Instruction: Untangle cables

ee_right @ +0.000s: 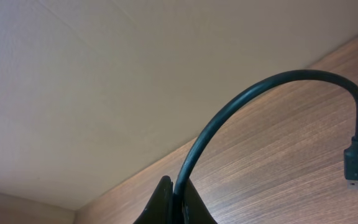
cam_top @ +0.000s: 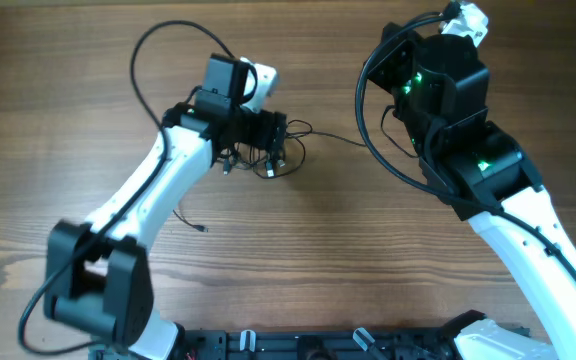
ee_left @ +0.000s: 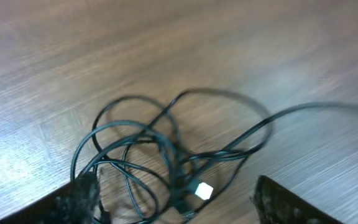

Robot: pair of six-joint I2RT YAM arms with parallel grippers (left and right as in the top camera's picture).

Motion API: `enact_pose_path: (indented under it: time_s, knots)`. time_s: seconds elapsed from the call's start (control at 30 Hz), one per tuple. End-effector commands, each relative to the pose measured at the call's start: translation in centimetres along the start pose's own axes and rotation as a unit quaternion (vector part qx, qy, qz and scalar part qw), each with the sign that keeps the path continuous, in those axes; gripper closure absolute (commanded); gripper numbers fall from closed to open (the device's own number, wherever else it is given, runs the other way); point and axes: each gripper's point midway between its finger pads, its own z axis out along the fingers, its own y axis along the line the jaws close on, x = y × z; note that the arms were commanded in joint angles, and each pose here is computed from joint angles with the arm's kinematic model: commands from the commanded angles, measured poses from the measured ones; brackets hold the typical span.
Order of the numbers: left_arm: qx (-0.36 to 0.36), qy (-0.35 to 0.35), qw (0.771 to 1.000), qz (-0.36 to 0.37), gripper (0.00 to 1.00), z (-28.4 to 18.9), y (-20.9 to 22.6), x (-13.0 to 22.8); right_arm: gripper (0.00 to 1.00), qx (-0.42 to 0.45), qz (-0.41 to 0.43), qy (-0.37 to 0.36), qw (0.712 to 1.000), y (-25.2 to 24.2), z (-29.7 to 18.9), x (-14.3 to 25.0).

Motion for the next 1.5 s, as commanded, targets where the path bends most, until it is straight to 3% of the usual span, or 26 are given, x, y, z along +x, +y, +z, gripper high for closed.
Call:
enact_pose_path:
  time_s: [0.0,0.07,0.23,0.47,0.57,0.6,0.67,0.7,0.77,0.9,0.97,1.07,1.13,1.23,1.3,1.47]
  knots:
    - [-0.006,0.043,0.994,0.096,0.26,2.4,1.0,2.1,0.95,0.001,-0.012,0.007,1.0,0.0,0.1,0.2]
    - [-0.004,0.051,0.991,0.126,0.29,3.1,1.2,2.5,0.96,0.001,-0.012,0.007,1.0,0.0,0.1,0.2]
    - [-0.01,0.017,0.991,0.131,0.32,3.3,1.4,0.9,0.96,0.001,-0.011,0.007,1.0,0.0,0.1,0.2]
    - [-0.007,0.032,0.991,0.129,0.32,5.0,1.6,1.8,0.96,0.001,-0.011,0.007,1.0,0.0,0.1,0.2]
    - [0.006,0.013,0.991,0.129,0.37,6.0,1.3,1.0,0.95,0.001,-0.01,0.007,1.0,0.0,0.1,0.2]
    - [0.01,0.009,0.991,0.13,0.41,6.4,1.2,0.9,0.96,0.001,-0.011,0.007,1.0,0.0,0.1,0.3]
    - [0.015,0.009,0.991,0.13,0.63,6.5,1.1,1.0,0.96,0.001,-0.011,0.007,1.0,0.0,0.1,0.3]
    - [0.021,0.008,0.992,0.126,0.67,6.5,0.8,1.0,0.95,0.001,-0.011,0.007,1.0,0.0,0.1,0.2]
    - [0.058,0.002,0.992,0.113,0.73,6.4,-0.4,0.9,0.96,0.0,-0.01,0.006,1.0,0.0,0.1,0.2]
    - [0.073,0.001,0.991,0.113,0.7,6.4,-1.0,1.0,0.95,-0.007,-0.011,0.016,1.0,0.2,0.1,0.6]
    - [0.073,0.002,0.991,0.112,0.94,6.4,-1.0,1.0,0.96,-0.007,-0.011,0.017,1.0,0.3,0.1,0.6]
    - [0.07,-0.011,0.993,0.095,0.96,5.8,-0.9,0.0,0.96,-0.007,-0.011,0.017,1.0,0.2,0.1,0.6]
    - [0.061,-0.05,0.995,0.065,0.96,3.4,-0.4,-3.0,0.95,-0.002,-0.013,0.015,1.0,0.1,0.1,0.6]
    - [0.056,-0.179,0.982,0.012,0.96,-5.4,0.9,-10.7,0.95,0.048,-0.019,-0.008,0.999,-1.9,0.0,-0.1]
    - [0.047,-0.287,0.956,-0.028,0.96,-12.8,2.9,-14.9,0.96,0.074,-0.025,-0.018,0.997,-2.9,-0.1,-0.3]
    - [0.008,-0.45,0.885,-0.121,0.96,-26.0,8.9,-17.6,0.96,0.132,-0.015,-0.037,0.99,-5.4,-0.6,-0.6]
